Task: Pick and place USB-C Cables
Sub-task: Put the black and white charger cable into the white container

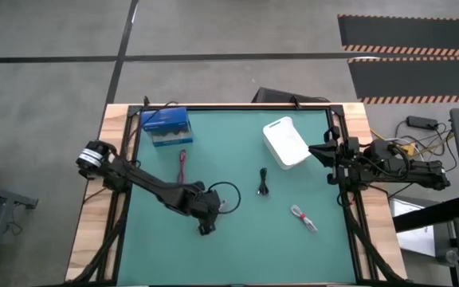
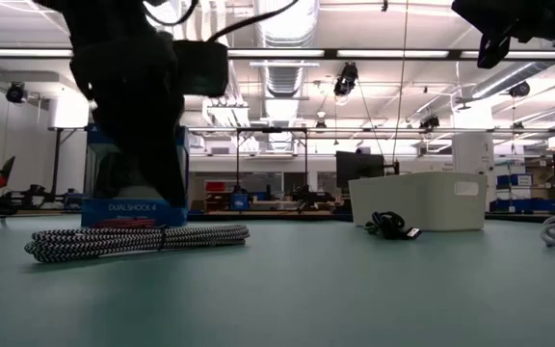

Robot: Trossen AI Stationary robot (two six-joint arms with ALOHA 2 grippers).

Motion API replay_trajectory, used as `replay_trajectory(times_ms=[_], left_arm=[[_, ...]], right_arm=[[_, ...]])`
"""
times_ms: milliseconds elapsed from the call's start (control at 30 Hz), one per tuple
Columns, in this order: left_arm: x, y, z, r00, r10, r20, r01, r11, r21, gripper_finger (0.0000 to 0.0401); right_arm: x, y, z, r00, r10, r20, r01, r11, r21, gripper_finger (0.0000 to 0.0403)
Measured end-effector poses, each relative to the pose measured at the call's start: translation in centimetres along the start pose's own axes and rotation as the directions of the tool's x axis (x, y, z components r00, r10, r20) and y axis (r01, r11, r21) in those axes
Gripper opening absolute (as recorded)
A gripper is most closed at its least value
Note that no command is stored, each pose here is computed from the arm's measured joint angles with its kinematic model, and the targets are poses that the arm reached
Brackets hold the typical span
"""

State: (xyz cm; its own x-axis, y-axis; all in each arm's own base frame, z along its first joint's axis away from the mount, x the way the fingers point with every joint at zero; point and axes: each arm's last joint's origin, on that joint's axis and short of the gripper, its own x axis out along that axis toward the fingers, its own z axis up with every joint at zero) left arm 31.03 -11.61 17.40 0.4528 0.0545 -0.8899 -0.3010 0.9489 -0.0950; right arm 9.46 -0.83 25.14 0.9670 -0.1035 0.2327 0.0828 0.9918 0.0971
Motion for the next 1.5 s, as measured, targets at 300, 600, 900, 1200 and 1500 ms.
replay_trajectory(times_ms=[300,600,900,1200,1500], left_arm=[[2.0,-0.4,-0.5,1.0,-0.004,-0.013,0.004,1.0,-0.006,0.0161],[2.7,0.0,-1.2,0.999,0.015,-0.045,-0.018,0.998,-0.053,0.0069],[2.6,-0.1,-1.2,0.999,-0.003,-0.053,-0.001,0.998,-0.064,0.0013],[0.2,-0.6,0.5,0.998,-0.015,-0.062,0.017,0.999,0.034,0.0012],[-3.9,-1.8,4.3,0.999,-0.032,-0.022,0.036,0.972,0.231,0.0012]], right_arm=[[0.0,0.0,-0.1,1.0,-0.001,-0.008,0.001,1.0,0.0,0.0029],[0.1,0.0,-0.1,1.0,-0.002,-0.012,0.002,1.0,0.0,0.0029],[0.1,0.0,-0.1,1.0,-0.001,-0.012,0.001,1.0,0.0,0.0029],[0.1,0.0,-0.1,1.0,-0.001,-0.011,0.001,1.0,0.003,0.0029],[0.1,0.0,-0.1,1.0,-0.001,-0.009,0.001,1.0,0.004,0.0029]])
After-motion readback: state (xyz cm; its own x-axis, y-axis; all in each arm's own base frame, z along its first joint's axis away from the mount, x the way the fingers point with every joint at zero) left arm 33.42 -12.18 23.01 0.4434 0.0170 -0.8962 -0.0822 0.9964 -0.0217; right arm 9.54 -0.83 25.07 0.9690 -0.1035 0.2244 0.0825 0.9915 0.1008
